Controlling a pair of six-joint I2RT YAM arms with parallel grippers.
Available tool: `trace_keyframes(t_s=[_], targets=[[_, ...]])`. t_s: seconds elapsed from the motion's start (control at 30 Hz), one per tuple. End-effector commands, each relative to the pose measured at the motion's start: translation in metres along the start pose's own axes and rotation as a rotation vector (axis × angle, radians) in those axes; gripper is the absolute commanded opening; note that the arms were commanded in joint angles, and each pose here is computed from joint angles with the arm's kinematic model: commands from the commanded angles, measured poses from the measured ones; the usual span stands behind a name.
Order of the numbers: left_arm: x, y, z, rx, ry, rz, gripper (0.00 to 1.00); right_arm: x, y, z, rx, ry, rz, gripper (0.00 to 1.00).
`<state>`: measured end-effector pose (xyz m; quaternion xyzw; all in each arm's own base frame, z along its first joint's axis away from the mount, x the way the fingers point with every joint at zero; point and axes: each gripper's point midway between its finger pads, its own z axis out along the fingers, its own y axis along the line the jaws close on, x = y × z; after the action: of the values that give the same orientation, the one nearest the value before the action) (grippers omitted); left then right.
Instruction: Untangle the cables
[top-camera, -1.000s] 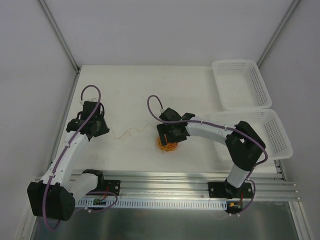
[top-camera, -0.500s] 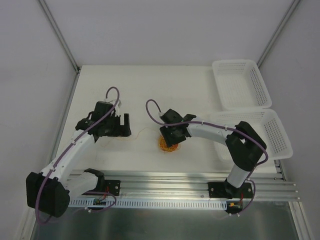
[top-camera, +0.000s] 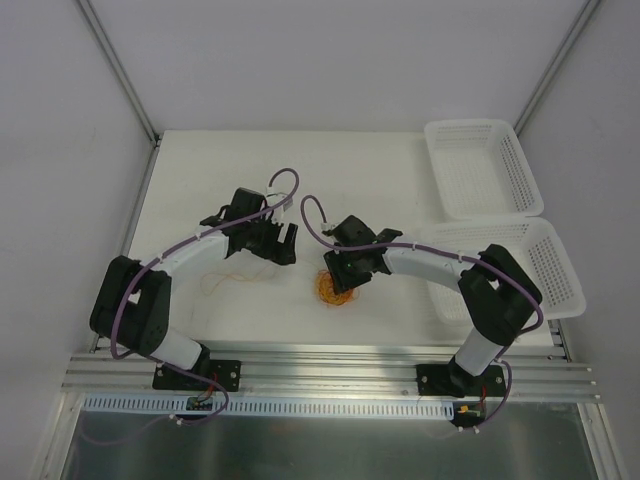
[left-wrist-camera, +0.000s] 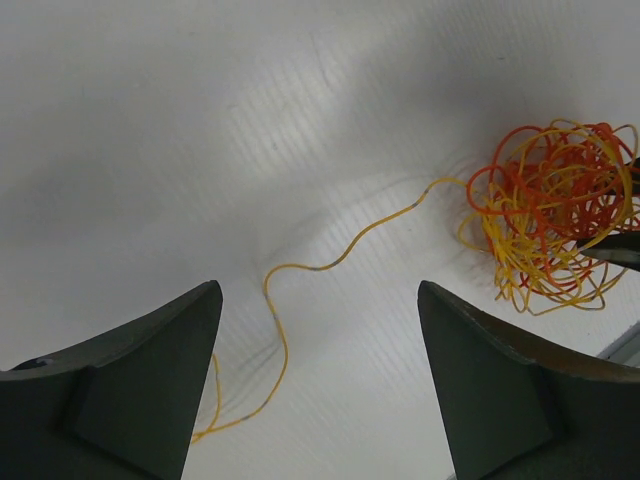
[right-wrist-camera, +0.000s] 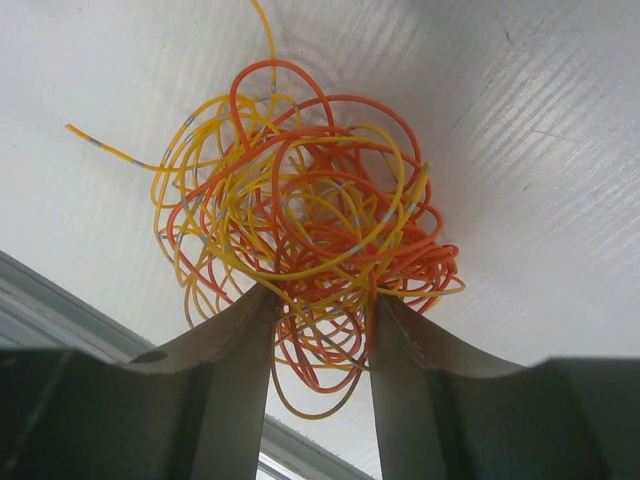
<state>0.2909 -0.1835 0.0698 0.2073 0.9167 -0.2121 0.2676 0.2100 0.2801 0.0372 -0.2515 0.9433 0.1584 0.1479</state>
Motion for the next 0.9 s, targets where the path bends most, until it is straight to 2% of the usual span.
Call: trace_keyframes(t_s=[0.0,0.2,0.3,0.33,0.37,0.47,0.57,0.63,0.67,0.7,0.87], targets=[[-0.028,-0.024,0.010,0.156,-0.075,0.159,0.79,-0.013,0.011,-0.011,-0.075,-0.063,-0.008,0.42],[-0.019,-0.022,0.029,0.179,-0.018,0.143,0.58,-0.015,0.010,-0.010,-0.105,-0.080,0.023,0.40],[-0.018,-0.025,0.032,0.195,-0.008,0.127,0.42,-0.014,0.009,-0.010,-0.108,-0.078,0.033,0.40],[-0.018,-0.025,0.032,0.194,-0.006,0.123,0.36,-0.014,0.008,-0.010,-0.106,-0.081,0.037,0.40],[-0.019,-0.025,0.032,0.195,-0.009,0.126,0.22,-0.014,0.008,-0.011,-0.107,-0.082,0.036,0.39],[-0.021,-0.022,0.028,0.164,-0.021,0.123,0.00,-0.012,0.005,-0.011,-0.100,-0.083,0.044,0.36],[-0.036,-0.011,0.016,0.104,-0.070,0.084,0.00,-0.006,-0.003,-0.013,-0.084,-0.084,0.066,0.30],[-0.050,0.003,0.003,0.055,-0.112,0.038,0.00,-0.002,-0.009,-0.014,-0.066,-0.084,0.083,0.19],[-0.059,0.020,-0.011,0.009,-0.147,-0.064,0.00,0.002,-0.013,-0.016,-0.058,-0.083,0.091,0.11],[-0.068,0.032,-0.021,-0.035,-0.177,-0.109,0.00,0.003,-0.018,-0.016,-0.046,-0.084,0.099,0.08],[-0.088,0.118,-0.096,-0.412,-0.309,-0.342,0.00,0.010,-0.031,-0.028,-0.016,-0.103,0.139,0.04]])
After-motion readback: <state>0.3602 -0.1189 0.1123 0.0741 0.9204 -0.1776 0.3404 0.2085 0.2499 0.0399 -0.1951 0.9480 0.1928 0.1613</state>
